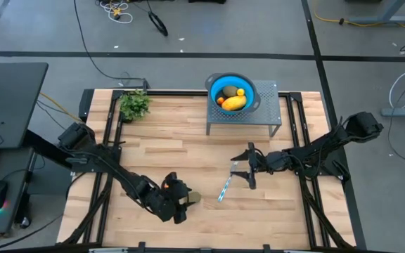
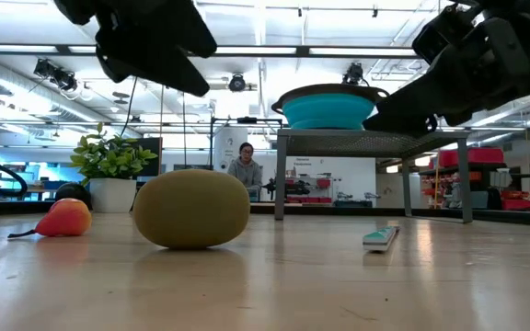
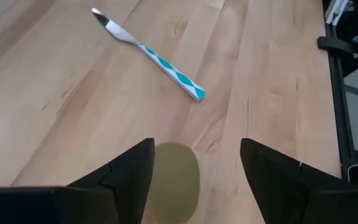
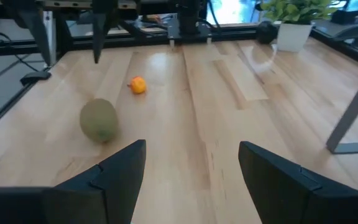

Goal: Pick & Place Fruit
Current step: Put the kiwi into the blue strainer bowl on the shelf

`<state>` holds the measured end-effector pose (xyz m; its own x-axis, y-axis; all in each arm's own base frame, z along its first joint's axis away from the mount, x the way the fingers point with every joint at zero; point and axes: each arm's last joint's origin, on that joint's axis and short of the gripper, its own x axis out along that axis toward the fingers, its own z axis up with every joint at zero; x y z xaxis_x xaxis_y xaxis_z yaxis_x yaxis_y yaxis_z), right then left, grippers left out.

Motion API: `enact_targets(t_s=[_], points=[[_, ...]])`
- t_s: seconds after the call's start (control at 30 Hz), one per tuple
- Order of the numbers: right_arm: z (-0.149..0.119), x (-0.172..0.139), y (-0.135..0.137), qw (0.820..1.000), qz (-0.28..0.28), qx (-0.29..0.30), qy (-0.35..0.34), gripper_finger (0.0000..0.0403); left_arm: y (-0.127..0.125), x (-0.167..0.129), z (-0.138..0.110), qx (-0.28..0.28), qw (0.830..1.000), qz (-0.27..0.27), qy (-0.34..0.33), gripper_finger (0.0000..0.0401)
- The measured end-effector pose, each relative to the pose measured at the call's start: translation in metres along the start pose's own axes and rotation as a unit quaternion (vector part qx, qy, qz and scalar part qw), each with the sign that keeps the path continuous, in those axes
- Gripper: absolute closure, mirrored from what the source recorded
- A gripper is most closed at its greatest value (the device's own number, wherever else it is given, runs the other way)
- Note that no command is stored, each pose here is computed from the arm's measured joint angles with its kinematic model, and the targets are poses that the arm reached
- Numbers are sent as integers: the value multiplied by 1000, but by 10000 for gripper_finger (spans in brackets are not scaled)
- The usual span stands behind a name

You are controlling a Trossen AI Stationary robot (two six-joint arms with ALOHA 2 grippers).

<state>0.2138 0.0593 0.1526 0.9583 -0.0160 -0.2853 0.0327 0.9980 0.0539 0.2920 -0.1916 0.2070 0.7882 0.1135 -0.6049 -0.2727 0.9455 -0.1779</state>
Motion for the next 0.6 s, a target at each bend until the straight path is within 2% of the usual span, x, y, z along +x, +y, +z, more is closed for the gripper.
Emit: enact_targets(t_s=[0.3,0.47,0.6], points=[[-1,0,-1,1000,-14,-4,6,135,2,1,2,38,999,11,-9,149],[-3,0,-1,1000,-16,-7,15,135,5,10,4,17,1000,6,-1,115],[-3,0,-2,999,-17,-31,16,135,3,27,-9,17,1000,7,17,79]])
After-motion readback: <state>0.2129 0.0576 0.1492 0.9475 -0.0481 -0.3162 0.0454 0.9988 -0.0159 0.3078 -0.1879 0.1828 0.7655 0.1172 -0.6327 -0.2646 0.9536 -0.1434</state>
